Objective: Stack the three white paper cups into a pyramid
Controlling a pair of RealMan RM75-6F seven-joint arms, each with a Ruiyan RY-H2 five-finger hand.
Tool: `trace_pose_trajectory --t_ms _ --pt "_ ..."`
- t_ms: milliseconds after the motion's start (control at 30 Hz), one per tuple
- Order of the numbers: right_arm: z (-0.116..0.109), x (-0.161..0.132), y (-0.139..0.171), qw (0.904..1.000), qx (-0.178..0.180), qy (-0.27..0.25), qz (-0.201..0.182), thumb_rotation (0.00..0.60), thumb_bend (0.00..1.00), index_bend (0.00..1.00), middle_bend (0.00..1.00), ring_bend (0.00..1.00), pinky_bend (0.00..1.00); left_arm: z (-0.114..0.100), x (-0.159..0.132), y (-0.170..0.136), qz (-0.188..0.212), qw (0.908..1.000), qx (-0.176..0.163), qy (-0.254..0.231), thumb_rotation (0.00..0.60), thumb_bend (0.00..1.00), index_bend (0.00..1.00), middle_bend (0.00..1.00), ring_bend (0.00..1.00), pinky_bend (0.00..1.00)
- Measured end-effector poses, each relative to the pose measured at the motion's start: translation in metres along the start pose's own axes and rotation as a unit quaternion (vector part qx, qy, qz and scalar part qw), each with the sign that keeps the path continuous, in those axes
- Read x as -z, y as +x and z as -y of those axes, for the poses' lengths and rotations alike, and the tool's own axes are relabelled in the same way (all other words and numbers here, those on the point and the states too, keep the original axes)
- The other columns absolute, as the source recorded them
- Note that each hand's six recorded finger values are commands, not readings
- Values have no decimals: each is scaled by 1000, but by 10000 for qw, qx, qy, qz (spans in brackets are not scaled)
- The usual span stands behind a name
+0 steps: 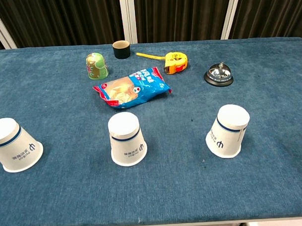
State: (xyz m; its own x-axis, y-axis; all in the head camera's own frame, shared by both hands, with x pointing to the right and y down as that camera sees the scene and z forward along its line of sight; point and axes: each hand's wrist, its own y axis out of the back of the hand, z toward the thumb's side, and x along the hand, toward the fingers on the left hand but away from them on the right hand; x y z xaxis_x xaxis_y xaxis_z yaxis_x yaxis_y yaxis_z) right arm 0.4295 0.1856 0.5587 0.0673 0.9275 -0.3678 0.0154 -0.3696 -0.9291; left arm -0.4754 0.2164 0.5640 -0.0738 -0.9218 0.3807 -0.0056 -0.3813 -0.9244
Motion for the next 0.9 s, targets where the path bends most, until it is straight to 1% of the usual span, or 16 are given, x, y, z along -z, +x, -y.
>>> trace_pose_trajectory --t_ms 167,233,400,567,700,800,900 --pt "-3 2 1 10000 49 -9 21 600 246 0 0 0 0 3 -4 0 61 9998 122 -141 600 82 108 54 0 0" --pt "-6 4 2 10000 94 1 34 600 246 0 0 0 0 2 -9 1 152 9995 168 -225 600 82 118 54 0 0" --pt "-14 7 4 9997 233 10 38 600 246 0 0 0 0 0 -32 6 582 9973 275 -349 600 101 185 55 0 0" --pt "-24 15 8 9993 359 33 88 600 246 0 0 0 0 14 -64 14 1176 9890 768 -453 600 108 192 54 0 0" --pt "-28 17 10 9991 411 30 97 600 246 0 0 0 0 30 -90 21 1579 9785 1273 -376 600 111 192 54 0 0" --pt "-28 20 12 9990 418 16 122 600 246 0 0 0 0 42 -106 24 1762 9707 1596 -364 600 111 192 54 0 0" --pt "-26 21 11 9992 381 -3 134 600 246 0 0 0 0 51 -118 27 1833 9665 1760 -356 600 112 192 54 0 0"
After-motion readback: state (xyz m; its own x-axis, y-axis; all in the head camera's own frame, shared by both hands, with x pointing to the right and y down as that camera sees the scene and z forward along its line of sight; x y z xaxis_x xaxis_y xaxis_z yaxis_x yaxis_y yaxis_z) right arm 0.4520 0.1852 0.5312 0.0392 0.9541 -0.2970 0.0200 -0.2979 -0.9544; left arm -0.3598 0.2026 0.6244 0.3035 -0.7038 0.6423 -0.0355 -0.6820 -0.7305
